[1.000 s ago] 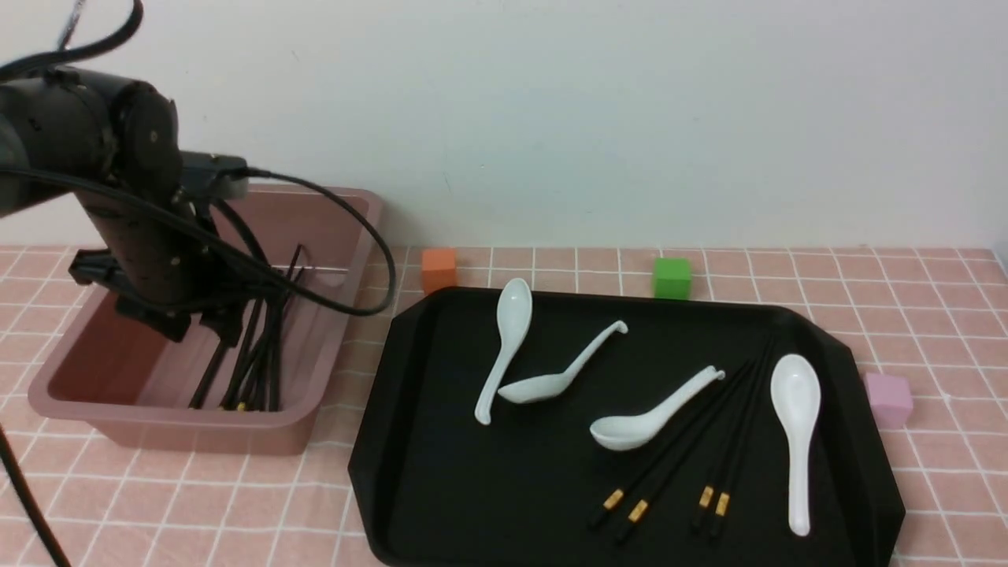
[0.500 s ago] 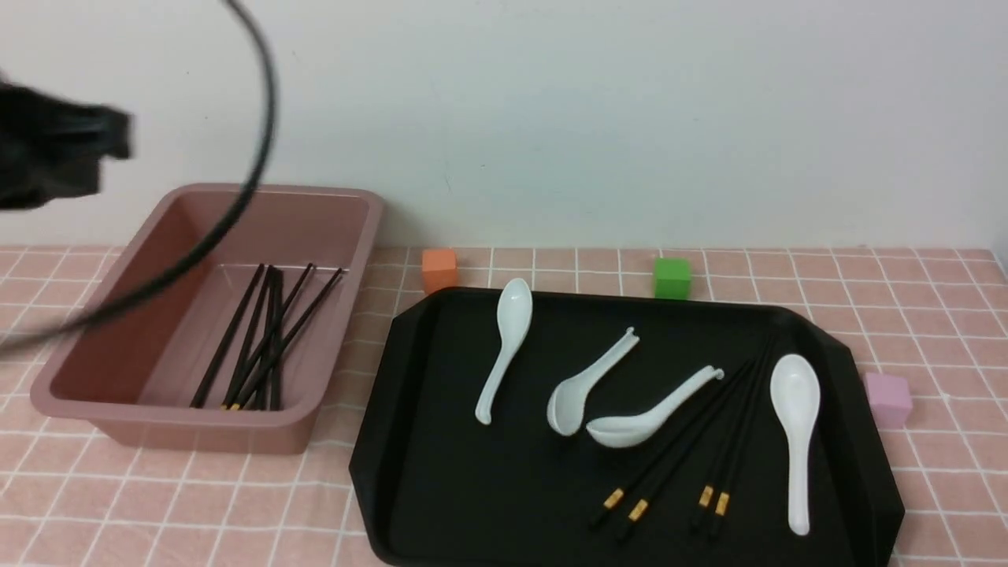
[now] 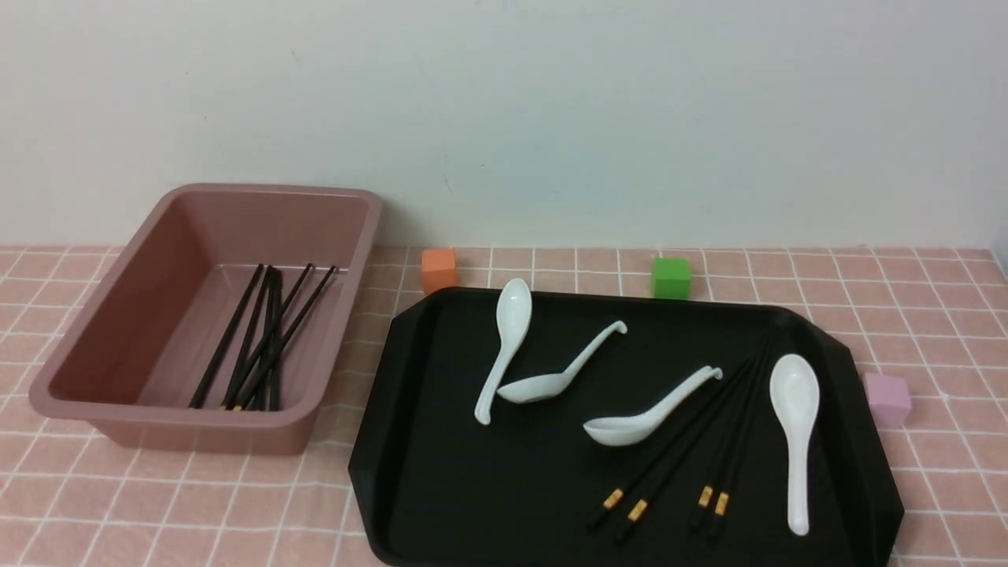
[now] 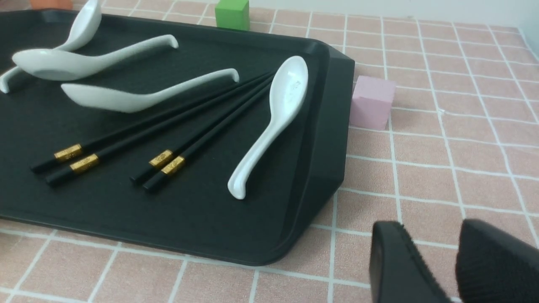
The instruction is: On pink tablecloth take chopsticks from black tray and put them in box.
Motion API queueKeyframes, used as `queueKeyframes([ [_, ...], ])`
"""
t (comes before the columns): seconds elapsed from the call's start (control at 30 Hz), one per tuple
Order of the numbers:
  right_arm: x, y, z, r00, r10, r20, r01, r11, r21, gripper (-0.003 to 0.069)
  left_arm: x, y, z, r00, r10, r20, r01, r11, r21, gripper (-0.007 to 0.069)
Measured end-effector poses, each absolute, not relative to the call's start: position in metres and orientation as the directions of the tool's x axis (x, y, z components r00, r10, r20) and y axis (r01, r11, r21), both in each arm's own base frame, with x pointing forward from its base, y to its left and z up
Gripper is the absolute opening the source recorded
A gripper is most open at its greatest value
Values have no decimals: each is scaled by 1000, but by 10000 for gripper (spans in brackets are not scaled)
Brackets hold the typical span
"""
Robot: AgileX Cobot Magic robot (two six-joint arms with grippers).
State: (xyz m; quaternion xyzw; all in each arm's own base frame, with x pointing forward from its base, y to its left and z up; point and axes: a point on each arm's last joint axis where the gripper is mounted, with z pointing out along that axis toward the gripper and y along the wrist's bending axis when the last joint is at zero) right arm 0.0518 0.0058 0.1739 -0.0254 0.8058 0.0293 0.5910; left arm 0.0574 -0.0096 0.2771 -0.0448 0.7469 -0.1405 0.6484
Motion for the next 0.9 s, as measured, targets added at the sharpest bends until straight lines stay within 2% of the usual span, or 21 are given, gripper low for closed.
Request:
queueKeyframes([
  [0.27,52,6,174,-300,-6,-954,-75,997,17,240,57,-10,254,-202,-263,-943,107,952,-288,-13],
  [0.8,52,6,174,-300,-6,-954,-75,997,17,240,56,-10,250,-237,-254,-938,98,954,-283,-13],
  [0.9,52,6,174,-300,-6,-954,-75,997,17,240,57,-9,249,-225,-223,-949,94,964,-249,-13],
])
